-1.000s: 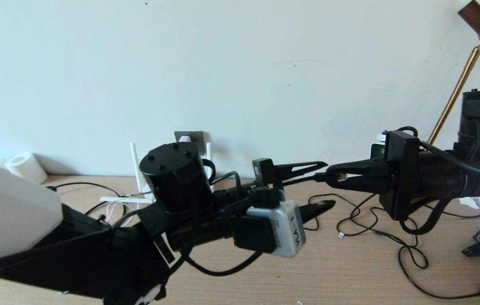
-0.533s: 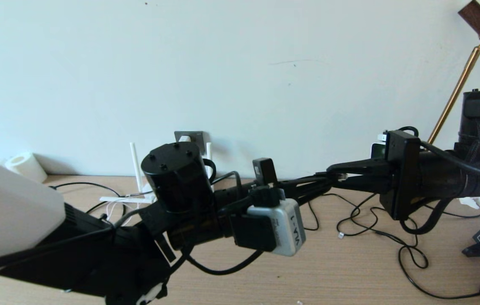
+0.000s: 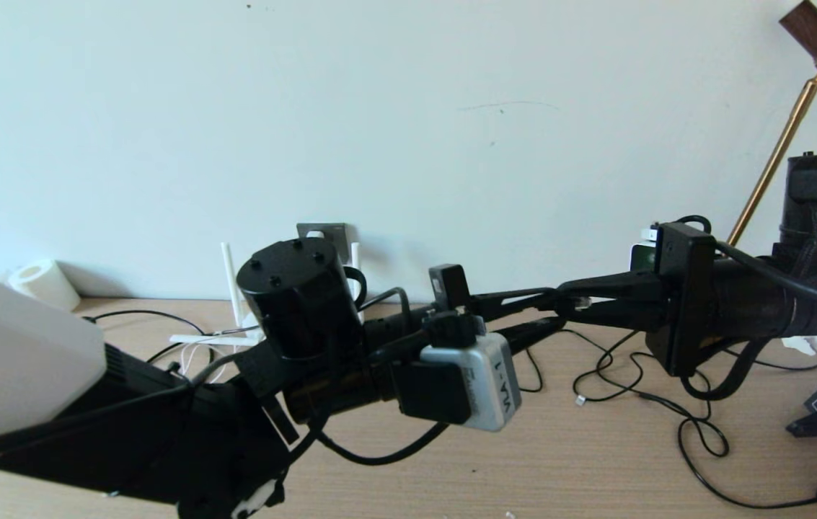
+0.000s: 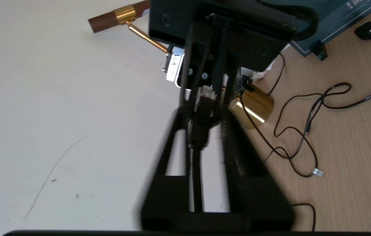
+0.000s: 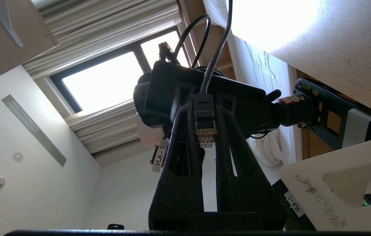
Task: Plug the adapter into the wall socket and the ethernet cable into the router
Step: Hand it to the other hand
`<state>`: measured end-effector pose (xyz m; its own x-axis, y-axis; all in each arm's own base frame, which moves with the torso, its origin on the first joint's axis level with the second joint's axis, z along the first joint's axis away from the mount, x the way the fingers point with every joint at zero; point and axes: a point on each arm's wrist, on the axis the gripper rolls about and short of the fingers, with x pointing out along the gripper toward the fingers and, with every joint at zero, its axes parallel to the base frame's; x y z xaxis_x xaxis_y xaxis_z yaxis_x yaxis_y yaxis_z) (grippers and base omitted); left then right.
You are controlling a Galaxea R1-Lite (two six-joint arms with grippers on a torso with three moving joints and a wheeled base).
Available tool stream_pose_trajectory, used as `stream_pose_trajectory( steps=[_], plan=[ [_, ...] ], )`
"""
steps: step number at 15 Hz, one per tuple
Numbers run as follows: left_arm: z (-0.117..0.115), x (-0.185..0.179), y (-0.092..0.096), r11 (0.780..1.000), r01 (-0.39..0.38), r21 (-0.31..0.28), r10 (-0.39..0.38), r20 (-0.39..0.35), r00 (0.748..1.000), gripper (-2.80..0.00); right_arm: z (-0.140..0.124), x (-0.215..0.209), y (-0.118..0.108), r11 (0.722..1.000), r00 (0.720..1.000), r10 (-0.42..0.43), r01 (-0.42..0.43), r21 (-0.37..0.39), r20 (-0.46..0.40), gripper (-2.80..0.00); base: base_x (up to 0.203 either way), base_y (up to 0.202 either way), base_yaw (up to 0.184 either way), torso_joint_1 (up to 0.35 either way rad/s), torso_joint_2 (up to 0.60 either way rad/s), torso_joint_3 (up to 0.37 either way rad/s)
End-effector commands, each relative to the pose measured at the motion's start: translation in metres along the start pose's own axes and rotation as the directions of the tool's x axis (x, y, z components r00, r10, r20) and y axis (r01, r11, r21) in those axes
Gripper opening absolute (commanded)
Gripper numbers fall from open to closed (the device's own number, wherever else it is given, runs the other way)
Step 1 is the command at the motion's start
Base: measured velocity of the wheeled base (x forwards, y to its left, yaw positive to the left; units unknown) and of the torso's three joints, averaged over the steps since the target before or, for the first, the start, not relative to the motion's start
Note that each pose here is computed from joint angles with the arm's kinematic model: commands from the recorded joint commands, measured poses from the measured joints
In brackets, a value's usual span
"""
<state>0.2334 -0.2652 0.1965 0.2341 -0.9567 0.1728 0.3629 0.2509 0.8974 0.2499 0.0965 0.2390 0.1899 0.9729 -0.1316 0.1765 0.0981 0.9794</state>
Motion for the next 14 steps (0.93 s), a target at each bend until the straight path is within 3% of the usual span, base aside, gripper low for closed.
stream_pose_trajectory(
  steps=[1,14],
  plan=[
    [0.0027,-0.0001,0.0029,1.0,-0.013,0.011,0.013,0.007,1.0,0.0,-0.0004,-0.0007,-0.0002,1.0,1.0,0.002,-0.001,0.007,-0.003,-2.8,0.0,0.0,0.0,0.0,0.0,0.0],
    [0.0082,-0.0003,0.0099,0.999,-0.046,0.019,0.047,-0.003,0.999,0.0,-0.0079,-0.005,0.0031,1.0,1.0,0.01,-0.01,-0.008,-0.006,-2.8,0.0,0.0,0.0,0.0,0.0,0.0]
  ],
)
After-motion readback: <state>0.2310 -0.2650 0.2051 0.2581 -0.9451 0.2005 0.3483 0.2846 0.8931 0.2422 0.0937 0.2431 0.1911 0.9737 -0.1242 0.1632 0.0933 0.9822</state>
